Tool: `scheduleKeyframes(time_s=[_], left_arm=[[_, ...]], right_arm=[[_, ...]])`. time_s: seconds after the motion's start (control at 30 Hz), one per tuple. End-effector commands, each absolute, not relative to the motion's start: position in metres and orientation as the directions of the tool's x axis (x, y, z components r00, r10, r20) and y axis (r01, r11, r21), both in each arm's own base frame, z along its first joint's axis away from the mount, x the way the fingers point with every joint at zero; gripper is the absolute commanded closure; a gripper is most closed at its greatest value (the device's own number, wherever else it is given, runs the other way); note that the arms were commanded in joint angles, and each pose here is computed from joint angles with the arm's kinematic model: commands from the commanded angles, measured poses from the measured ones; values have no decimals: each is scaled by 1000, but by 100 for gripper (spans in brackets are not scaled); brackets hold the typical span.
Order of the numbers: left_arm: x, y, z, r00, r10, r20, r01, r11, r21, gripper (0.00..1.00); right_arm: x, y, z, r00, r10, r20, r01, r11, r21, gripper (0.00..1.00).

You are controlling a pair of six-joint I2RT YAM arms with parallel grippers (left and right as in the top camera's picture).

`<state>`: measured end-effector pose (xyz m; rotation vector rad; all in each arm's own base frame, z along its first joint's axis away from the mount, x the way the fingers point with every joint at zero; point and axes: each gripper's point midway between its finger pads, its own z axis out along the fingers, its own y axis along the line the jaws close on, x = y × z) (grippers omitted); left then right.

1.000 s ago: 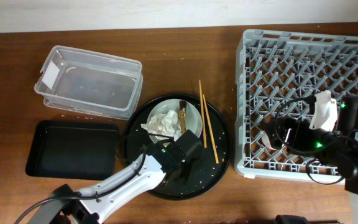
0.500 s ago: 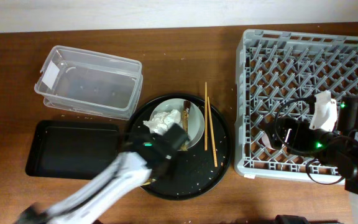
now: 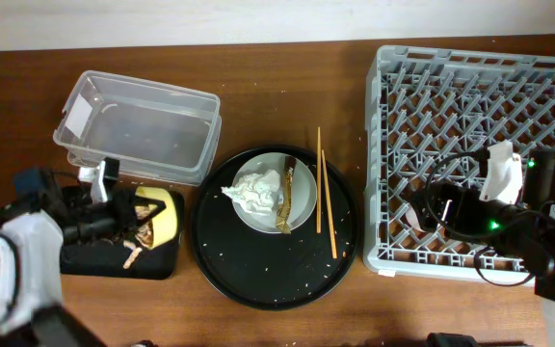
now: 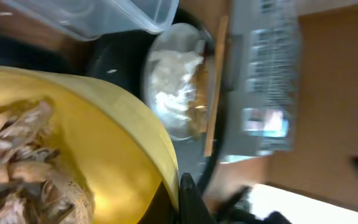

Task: Sort waste into correct bins and load items into the dishwasher rack
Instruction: 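Grasp the yellow bowl with the left gripper and carry it left, then tip the yellow bowl to dump shells onto the black tray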

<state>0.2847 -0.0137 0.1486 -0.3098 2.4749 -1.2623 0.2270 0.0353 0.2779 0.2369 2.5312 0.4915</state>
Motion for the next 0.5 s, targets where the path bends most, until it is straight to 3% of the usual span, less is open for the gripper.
scheduleKeyframes(time_s=[0.0, 0.13, 0.47], left_arm=[[305, -12, 153, -887, -409, -212, 77, 321, -944, 100], [312, 4, 148, -855, -509, -104, 27, 156, -987, 100], [311, 37, 151, -792, -597, -128, 43, 155, -987, 100]], right_arm=[[227, 37, 280, -835, 252, -489, 52, 921, 387, 1], [227, 37, 280, -835, 252, -489, 52, 921, 387, 2], [226, 37, 280, -838, 253, -484, 54, 921, 387, 1]])
